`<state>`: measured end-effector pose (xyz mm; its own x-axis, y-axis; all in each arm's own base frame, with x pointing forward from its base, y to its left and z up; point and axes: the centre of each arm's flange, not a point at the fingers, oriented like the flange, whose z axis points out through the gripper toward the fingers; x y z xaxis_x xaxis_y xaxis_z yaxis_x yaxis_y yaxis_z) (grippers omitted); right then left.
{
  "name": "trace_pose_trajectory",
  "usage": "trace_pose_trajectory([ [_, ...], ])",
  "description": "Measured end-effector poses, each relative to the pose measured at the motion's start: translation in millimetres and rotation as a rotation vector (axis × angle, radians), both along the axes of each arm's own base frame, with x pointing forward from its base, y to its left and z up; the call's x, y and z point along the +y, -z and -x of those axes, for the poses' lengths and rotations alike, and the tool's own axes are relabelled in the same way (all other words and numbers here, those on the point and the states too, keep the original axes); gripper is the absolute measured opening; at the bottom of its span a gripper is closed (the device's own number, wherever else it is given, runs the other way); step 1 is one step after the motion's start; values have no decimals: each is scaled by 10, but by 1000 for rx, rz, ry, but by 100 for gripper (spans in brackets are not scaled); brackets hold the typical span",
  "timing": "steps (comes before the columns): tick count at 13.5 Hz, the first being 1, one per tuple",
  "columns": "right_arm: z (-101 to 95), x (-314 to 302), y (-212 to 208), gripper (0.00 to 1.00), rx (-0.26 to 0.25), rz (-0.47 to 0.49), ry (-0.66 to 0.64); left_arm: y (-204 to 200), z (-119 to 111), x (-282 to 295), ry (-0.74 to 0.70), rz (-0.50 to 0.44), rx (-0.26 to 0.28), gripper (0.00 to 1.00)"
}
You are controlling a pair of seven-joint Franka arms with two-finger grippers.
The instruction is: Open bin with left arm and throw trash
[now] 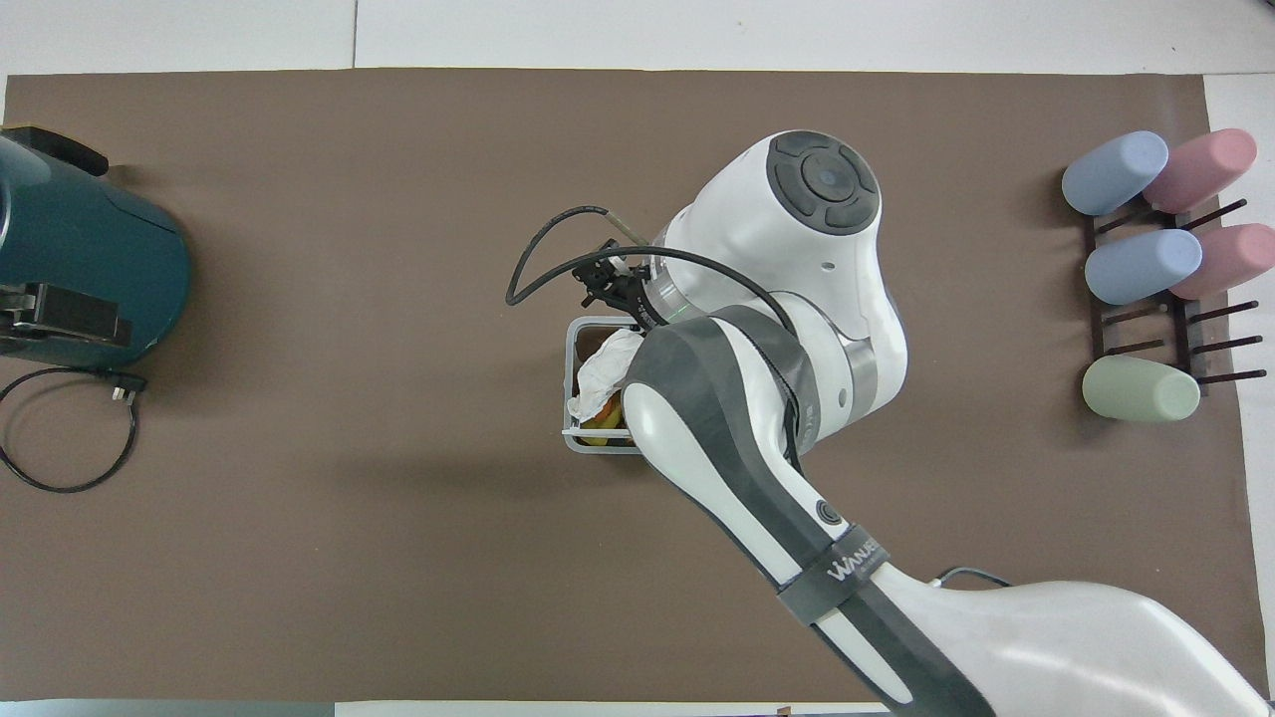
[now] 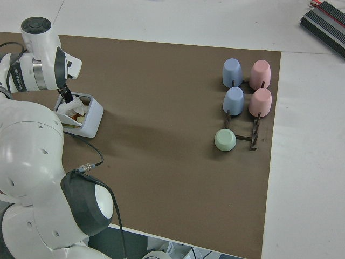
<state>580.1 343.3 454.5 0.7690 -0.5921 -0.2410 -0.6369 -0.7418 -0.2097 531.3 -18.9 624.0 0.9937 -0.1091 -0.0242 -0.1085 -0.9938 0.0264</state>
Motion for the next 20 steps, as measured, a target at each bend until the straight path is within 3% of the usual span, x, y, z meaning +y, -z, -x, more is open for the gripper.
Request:
trace_pose_trajectory([
  [2,-101,-348,-171,100,-88,93,-118,9,3,0,0,0,2,100],
  [4,-191,-772,-347,100,-120,143,-203,18,7,0,0,0,4,100],
  [6,-233,-1278,-558,100,-118,159,-274,23,8,0,0,0,5,100],
  [9,-145,-1928,-965,100,-106,232,-401,25,9,0,0,-1,6,100],
  [12,47,-2483,-1548,100,-94,252,-520,29,9,0,0,-1,7,100],
  [14,279,-2725,-1927,100,-99,256,-558,30,10,0,0,-1,7,100],
  [17,479,-2837,-1829,100,-68,256,-563,32,10,1,0,-1,7,100],
  [20,485,-2974,-1559,100,-34,257,-560,32,10,-2,0,-1,7,100],
])
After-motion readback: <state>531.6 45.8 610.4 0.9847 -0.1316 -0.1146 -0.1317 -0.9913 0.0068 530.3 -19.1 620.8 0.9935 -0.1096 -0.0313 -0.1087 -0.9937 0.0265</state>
